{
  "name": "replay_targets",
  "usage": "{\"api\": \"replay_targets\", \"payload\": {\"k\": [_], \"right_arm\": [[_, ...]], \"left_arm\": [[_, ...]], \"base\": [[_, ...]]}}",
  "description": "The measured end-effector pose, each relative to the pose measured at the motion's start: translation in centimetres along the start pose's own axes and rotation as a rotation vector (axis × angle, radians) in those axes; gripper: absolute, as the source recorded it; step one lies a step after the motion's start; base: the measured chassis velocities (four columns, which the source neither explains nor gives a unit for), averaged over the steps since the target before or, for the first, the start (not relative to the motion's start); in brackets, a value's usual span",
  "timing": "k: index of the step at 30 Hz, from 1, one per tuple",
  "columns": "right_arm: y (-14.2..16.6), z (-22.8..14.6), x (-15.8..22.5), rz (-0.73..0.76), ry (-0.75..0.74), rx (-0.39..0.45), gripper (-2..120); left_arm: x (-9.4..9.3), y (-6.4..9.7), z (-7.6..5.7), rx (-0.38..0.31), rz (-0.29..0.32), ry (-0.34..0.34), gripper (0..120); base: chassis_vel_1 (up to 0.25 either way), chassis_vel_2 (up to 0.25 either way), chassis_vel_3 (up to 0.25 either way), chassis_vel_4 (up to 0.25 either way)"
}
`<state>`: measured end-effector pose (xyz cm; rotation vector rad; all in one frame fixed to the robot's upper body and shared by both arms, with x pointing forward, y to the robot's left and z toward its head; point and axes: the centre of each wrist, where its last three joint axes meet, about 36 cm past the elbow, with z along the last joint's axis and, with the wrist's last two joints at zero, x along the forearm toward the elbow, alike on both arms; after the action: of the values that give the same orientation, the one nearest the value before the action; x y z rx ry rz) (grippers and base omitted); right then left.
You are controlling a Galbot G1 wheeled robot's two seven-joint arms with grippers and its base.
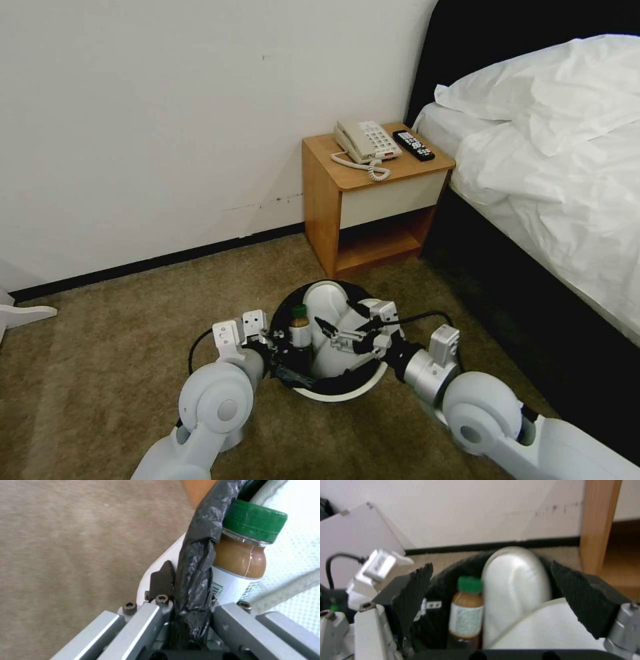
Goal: Pick up the trash bin, then pick up the garbage from the floor and place it into the trash bin.
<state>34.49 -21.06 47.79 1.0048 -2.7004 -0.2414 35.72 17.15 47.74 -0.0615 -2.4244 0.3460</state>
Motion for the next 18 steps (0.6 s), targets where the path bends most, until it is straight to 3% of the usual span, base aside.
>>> {"api": "replay_targets", "payload": {"k": [7, 11, 18], "right_arm": [[0.1, -1.9, 1.0, -0.001, -0.049, 0.038, 93], [0.2, -2.2, 1.1, 0.001, -0.062, 0.051, 95], [0.0, -2.9, 0.9, 0.029, -0.109, 0.101, 99]], "left_arm": [[0.2, 2.2, 0.3, -0.030, -0.086, -0.022, 2], [0.6, 2.6, 0.4, -0.031, -0.101, -0.031, 2], [2.9, 5.4, 1.1, -0.043, -0.157, -0.070, 2]], "base": [[0.000, 0.000, 0.000, 0.000], [0.000, 0.000, 0.000, 0.000], [0.000, 0.000, 0.000, 0.000]]}}
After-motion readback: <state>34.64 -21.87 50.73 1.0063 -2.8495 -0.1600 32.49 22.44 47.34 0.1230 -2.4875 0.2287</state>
